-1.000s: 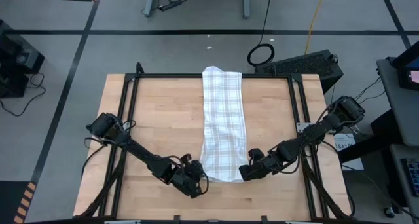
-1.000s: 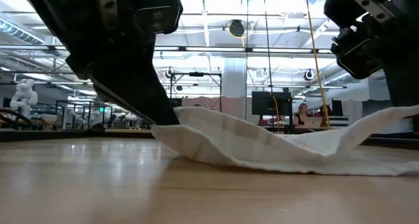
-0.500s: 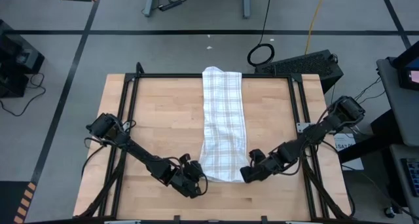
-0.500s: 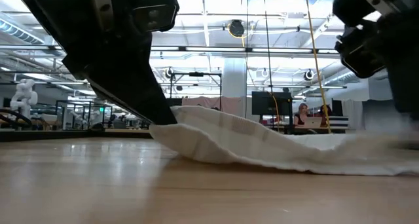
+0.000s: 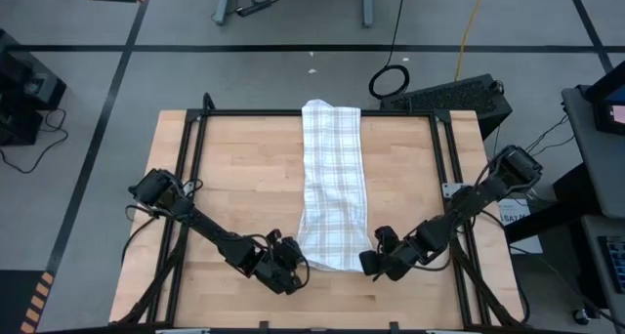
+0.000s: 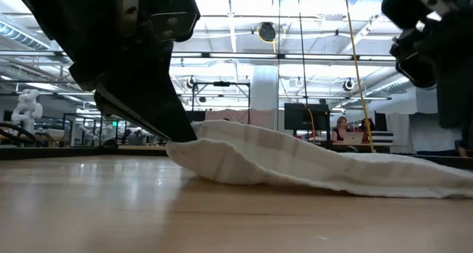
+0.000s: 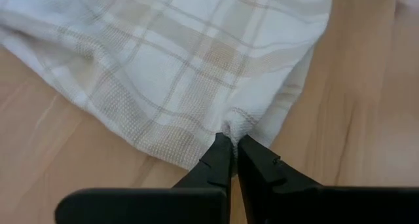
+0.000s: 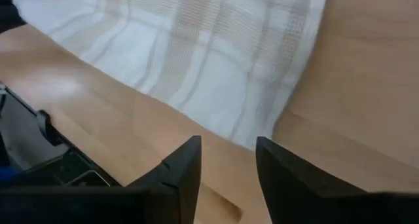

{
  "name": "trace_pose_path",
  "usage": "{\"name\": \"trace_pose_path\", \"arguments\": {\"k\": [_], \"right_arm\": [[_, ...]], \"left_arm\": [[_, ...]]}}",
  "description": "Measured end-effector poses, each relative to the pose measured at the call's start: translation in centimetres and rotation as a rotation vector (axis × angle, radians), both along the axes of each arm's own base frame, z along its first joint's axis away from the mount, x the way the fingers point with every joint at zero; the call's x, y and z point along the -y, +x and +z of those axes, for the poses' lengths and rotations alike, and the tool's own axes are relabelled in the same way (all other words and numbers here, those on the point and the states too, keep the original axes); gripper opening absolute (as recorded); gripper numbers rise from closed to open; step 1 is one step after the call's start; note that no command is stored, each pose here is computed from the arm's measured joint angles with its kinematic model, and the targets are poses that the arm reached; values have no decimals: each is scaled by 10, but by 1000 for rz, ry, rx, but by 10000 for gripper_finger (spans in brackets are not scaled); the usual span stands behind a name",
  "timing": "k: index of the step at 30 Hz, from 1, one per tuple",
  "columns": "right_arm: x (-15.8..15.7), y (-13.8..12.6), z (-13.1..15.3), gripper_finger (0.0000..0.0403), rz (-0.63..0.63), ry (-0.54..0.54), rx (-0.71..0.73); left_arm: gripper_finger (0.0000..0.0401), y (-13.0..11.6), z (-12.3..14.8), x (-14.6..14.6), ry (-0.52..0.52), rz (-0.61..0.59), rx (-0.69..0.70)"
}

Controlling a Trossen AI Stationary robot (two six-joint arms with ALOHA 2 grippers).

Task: Roll towel into tight, uniform cylinder
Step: Roll the white towel

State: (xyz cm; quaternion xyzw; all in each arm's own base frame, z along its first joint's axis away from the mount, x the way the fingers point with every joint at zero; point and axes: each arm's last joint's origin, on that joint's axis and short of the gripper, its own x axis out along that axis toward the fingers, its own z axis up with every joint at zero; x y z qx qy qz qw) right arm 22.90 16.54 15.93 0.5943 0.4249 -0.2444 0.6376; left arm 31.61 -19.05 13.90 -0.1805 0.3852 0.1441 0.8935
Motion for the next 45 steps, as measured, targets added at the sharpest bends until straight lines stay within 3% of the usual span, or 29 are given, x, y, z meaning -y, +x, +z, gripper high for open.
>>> {"name": "trace_pose_path", "arguments": {"k": [7,18,27,31,36,38,45], "right_arm": [[1,6,-5,130,-23,-12,27],[1,6,-4,130,1,-9,24],[0,6,-4,130,11,2,19],[0,6,-4,130,9,3,18],[-1,7,-4,130,2,16,26],[-1,8,-3,130,1,22,35],[-3,8,-2,130,17,92,8]], "left_arm": [[18,-1,0,1,-25,37,10],[91,-8,0,13,53,-74,6],[101,-4,3,14,133,-177,32],[89,-1,4,12,136,-189,43],[17,-2,5,13,114,-198,37],[9,-2,5,13,110,-200,37],[78,-1,14,16,84,-210,91]]}}
